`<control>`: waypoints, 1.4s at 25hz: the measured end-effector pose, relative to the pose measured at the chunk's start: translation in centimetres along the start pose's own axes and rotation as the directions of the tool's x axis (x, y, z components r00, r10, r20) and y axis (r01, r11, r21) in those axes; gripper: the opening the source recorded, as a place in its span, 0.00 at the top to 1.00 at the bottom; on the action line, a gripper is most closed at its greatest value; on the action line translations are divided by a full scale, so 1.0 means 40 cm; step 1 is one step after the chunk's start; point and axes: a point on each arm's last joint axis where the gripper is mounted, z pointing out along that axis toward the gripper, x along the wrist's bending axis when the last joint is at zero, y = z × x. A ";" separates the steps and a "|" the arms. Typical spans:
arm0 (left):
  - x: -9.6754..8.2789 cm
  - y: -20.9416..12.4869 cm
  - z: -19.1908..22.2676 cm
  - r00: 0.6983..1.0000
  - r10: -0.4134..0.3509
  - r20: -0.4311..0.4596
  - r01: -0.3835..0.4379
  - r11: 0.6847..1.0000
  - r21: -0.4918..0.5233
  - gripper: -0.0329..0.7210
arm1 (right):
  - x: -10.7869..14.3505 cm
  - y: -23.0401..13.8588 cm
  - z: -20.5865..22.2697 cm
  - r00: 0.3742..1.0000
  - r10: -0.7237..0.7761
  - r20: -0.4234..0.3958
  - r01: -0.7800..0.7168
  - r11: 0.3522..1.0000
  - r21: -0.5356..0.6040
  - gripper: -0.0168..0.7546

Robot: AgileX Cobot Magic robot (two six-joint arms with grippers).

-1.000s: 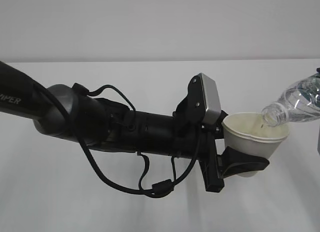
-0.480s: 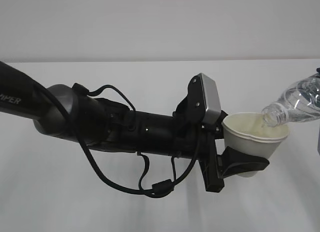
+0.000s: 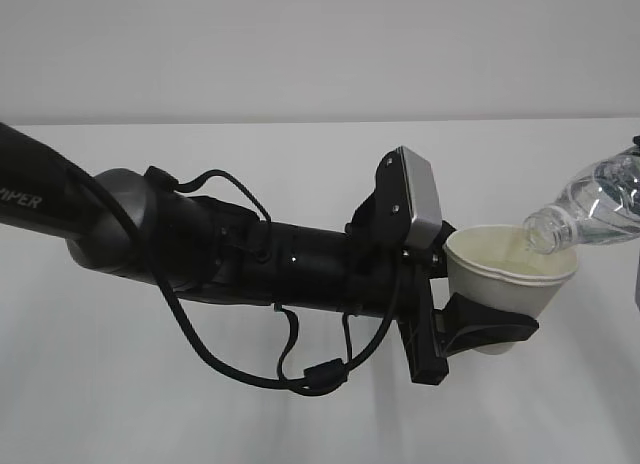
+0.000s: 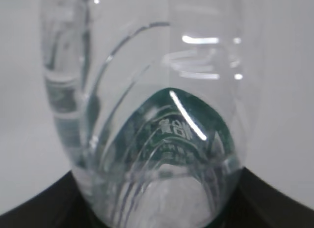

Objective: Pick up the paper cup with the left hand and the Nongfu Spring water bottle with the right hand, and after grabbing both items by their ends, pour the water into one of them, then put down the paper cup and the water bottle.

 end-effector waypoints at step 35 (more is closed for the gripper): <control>0.000 0.000 0.000 1.000 0.001 0.002 -0.001 1.000 0.001 0.39 | -0.001 -0.001 0.000 1.000 -0.015 0.000 0.015 1.000 0.001 0.40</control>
